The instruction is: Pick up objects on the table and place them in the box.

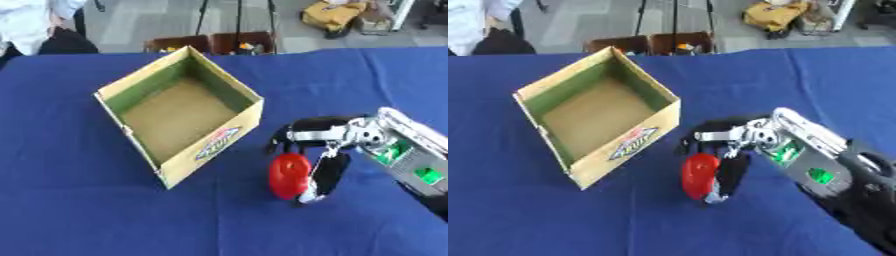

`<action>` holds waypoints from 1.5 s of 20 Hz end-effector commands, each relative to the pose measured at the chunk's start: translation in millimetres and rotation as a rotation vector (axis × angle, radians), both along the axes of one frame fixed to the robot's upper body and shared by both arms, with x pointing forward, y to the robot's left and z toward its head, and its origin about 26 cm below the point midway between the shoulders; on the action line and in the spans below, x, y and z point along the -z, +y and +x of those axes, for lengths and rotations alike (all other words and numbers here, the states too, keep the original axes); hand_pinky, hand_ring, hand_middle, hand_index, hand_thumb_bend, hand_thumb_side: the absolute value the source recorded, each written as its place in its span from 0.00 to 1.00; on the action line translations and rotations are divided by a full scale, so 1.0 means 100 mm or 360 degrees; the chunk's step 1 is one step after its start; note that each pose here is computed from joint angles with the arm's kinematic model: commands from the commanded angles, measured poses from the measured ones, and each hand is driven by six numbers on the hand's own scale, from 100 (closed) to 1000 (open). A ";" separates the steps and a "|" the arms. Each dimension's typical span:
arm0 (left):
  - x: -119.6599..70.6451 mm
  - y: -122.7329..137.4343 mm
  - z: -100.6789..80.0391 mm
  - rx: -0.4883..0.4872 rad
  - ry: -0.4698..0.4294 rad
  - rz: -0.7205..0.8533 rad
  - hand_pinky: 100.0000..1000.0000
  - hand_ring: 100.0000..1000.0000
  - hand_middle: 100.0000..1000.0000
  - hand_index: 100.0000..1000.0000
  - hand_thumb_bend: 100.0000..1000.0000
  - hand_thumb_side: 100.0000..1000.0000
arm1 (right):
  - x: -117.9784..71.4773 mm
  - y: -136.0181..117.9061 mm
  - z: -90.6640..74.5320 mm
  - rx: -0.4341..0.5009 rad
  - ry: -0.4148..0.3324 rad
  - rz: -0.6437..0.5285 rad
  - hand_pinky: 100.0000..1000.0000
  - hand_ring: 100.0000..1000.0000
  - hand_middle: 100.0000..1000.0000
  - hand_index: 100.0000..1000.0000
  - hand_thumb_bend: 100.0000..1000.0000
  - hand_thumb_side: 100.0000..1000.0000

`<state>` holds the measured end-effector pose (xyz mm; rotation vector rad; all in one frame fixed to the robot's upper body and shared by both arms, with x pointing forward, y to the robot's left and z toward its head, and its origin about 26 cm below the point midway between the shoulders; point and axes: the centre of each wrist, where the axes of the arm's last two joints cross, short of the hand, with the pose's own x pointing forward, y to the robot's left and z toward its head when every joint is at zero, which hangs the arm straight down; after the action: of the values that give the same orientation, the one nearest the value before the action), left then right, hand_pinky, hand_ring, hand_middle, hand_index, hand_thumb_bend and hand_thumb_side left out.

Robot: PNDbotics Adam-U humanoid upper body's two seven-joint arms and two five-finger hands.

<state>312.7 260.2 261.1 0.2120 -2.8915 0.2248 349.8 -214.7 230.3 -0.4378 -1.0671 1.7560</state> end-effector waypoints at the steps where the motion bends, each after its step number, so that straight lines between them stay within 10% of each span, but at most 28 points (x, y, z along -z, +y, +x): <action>1: -0.07 -0.01 -0.03 0.0008 -0.0038 0.0018 0.60 0.82 0.79 0.86 0.00 1.00 | -0.06 -0.05 0.02 0.0100 0.0071 -0.0019 0.62 0.77 0.84 0.85 0.47 0.00; 16: -0.08 -0.01 -0.03 0.0010 -0.0042 0.0012 0.60 0.83 0.79 0.86 0.00 1.00 | -0.09 -0.03 -0.01 0.0133 0.0123 0.0055 0.49 0.68 0.76 0.77 0.31 0.00; 30: -0.08 0.00 -0.03 -0.0002 -0.0039 -0.0002 0.60 0.84 0.79 0.85 0.00 1.00 | -0.20 -0.08 0.01 0.0216 0.0045 0.0110 0.28 0.48 0.48 0.56 0.05 0.00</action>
<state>312.8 258.8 260.8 0.2090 -2.8843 0.2323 351.8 -220.1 237.6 -0.4373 -1.1280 1.6432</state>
